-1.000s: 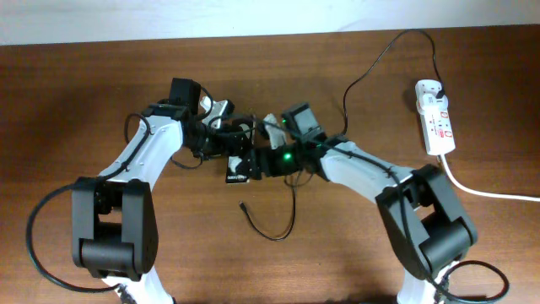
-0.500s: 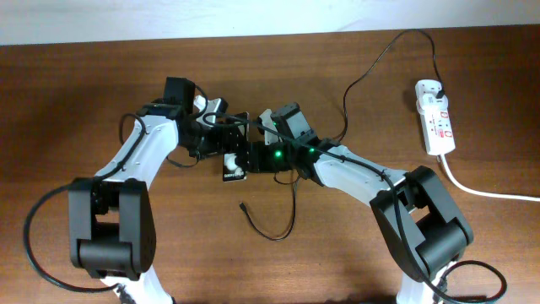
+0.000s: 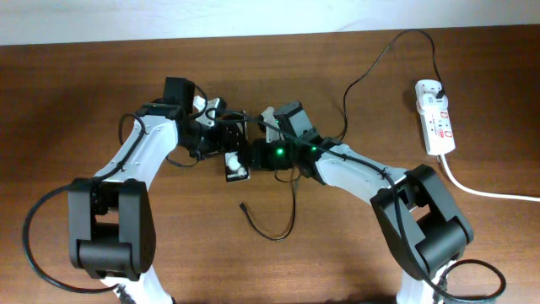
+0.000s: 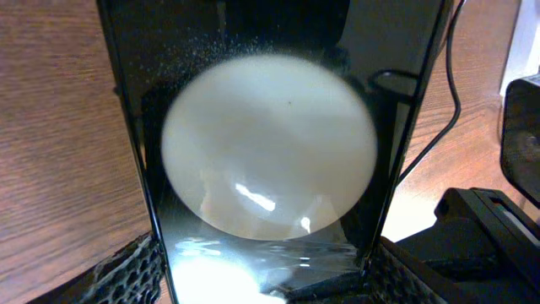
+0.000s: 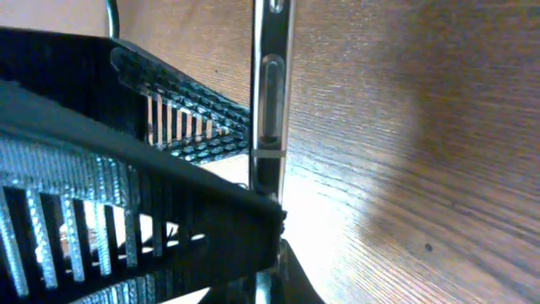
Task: Plug charger to phone and switch on socket
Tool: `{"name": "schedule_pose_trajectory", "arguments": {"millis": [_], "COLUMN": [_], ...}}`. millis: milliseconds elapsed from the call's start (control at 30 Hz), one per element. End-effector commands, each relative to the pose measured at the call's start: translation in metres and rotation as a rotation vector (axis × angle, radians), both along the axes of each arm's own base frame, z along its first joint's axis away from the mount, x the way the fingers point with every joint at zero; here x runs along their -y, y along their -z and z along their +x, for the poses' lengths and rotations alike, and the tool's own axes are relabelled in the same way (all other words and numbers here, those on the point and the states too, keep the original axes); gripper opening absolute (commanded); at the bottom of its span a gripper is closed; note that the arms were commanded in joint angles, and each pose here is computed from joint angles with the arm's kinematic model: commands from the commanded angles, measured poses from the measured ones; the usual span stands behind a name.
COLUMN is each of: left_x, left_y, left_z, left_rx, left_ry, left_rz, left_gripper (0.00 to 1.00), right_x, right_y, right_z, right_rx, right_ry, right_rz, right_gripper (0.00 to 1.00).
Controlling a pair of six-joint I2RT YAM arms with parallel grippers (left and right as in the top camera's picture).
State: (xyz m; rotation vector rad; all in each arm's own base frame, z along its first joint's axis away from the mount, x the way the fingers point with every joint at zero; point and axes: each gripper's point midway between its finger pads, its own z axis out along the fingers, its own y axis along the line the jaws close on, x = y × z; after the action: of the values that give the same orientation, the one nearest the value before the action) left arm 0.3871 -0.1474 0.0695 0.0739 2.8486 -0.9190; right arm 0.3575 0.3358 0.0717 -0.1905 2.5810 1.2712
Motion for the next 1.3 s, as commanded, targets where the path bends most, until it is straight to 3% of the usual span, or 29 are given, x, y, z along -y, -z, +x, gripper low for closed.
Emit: {"name": "schedule_pose_trajectory", "arguments": {"millis": [0, 67, 167, 267, 367, 533, 767, 867, 967, 1100, 1200, 1267], "left_x": [0.005, 0.005, 0.009, 0.004, 0.007, 0.007, 0.011, 0.01, 0.011, 0.01, 0.01, 0.011], "left_y": [-0.017, -0.034, -0.09, -0.128, -0.158, -0.162, -0.161, -0.162, -0.162, -0.161, -0.162, -0.162], "left_z": [0.001, 0.007, 0.015, 0.019, 0.011, 0.009, 0.009, 0.01, 0.01, 0.01, 0.01, 0.01], "left_rx": [0.031, 0.056, 0.201, 0.321, 0.404, 0.414, 0.455, 0.465, 0.465, 0.465, 0.465, 0.465], "left_ry": [0.014, 0.016, 0.113, 0.184, 0.289, 0.304, 0.332, 0.335, 0.335, 0.335, 0.335, 0.335], "left_rz": [-0.052, -0.177, -0.523, -0.713, -0.862, -0.882, -0.868, -0.866, -0.866, -0.865, -0.866, -0.866], "left_gripper": [0.78, 0.77, 0.76, 0.74, 0.63, 0.64, 0.59, 0.34, 0.19, 0.03, 0.0, 0.0], "right_x": [-0.01, -0.014, -0.017, -0.018, -0.019, -0.011, -0.008, -0.007, -0.007, -0.007, -0.007, -0.006], "right_y": [-0.026, -0.049, -0.079, -0.09, -0.093, -0.124, -0.126, -0.112, -0.112, -0.111, -0.109, -0.106], "right_z": [-0.002, -0.005, -0.008, -0.007, -0.004, 0.018, 0.03, 0.027, 0.027, 0.023, 0.022, 0.022], "right_rx": [0.028, 0.065, 0.144, 0.198, 0.224, 0.305, 0.266, 0.198, 0.193, 0.176, 0.166, 0.148], "right_ry": [-0.094, -0.178, -0.279, -0.305, -0.302, -0.244, -0.163, -0.152, -0.151, -0.171, -0.168, -0.161], "right_rz": [0.122, 0.236, 0.36, 0.396, 0.403, 0.48, 0.481, 0.449, 0.448, 0.453, 0.448, 0.439], "right_gripper": [0.04, 0.04, 0.04, 0.04, 0.04, 0.04, 0.04, 0.04, 0.04, 0.04, 0.04, 0.27]}}
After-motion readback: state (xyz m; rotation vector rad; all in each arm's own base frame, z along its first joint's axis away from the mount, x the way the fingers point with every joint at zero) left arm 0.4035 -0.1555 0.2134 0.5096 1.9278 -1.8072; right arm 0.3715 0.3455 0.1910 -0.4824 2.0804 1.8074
